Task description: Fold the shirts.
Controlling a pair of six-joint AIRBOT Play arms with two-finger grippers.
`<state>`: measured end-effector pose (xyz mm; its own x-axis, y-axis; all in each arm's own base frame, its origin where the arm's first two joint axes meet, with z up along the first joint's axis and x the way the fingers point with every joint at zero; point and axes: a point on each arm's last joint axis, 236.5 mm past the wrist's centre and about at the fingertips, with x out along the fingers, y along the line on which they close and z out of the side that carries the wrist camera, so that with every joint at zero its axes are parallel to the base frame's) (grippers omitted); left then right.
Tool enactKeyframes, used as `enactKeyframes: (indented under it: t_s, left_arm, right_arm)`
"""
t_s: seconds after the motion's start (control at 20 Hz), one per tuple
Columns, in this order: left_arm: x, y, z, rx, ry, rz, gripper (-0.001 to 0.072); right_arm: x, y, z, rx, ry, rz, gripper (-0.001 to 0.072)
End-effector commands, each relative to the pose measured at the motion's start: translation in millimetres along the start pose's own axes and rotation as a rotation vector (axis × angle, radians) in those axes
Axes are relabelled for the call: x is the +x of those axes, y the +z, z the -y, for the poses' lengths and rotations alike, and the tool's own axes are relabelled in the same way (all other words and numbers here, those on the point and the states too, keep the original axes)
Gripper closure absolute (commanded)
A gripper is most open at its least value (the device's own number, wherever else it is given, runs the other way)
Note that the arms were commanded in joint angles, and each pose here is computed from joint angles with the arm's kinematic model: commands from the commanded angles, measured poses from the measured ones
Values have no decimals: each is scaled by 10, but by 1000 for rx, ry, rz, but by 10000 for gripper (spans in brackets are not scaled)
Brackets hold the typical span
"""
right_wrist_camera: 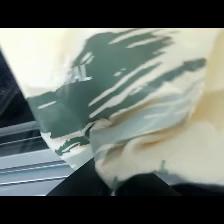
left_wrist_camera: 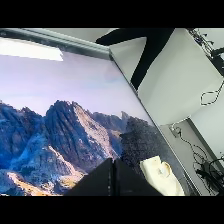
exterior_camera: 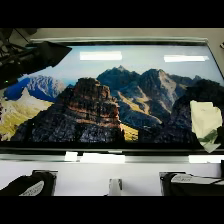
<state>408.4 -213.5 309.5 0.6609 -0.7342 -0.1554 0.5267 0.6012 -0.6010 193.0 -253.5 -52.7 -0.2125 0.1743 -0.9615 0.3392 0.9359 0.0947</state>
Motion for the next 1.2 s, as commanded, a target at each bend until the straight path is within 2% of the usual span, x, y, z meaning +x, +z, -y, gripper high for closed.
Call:
enactKeyframes:
  t_s: [0.0, 0.2, 0.45, 0.5, 0.6, 0.7, 0.95, 1.05, 1.15]
  left_arm:
    - [-1, 46, -21, 0, 8, 19, 672]
    - [-4, 128, -52, 0, 21, 54, 672]
    - [-5, 142, -57, 0, 23, 60, 673]
    - [-5, 142, -57, 0, 23, 60, 672]
    - [-5, 142, -57, 0, 23, 60, 673]
    - [-5, 142, -57, 0, 23, 60, 672]
    - [3, 136, -68, -2, 24, 58, 672]
    - [17, 124, -88, -2, 27, 53, 673]
    - [38, 63, -198, 32, 66, 26, 675]
  right_arm:
    - [69, -156, 341, 144, 36, 54, 682]
    - [77, -147, 483, 216, 77, 129, 661]
    - [216, -139, 241, 216, 171, 119, 638]
    - [269, -189, 209, 208, 179, 97, 574]
    - [264, -222, 196, 175, 180, 87, 262]
    - [118, -283, 233, 167, 169, 65, 153]
    - [-786, -512, 671, 239, -20, 51, 154]
    - [-1280, -346, 799, 243, -102, 193, 157]
    - [-1893, 122, 681, 118, -158, 445, 158]
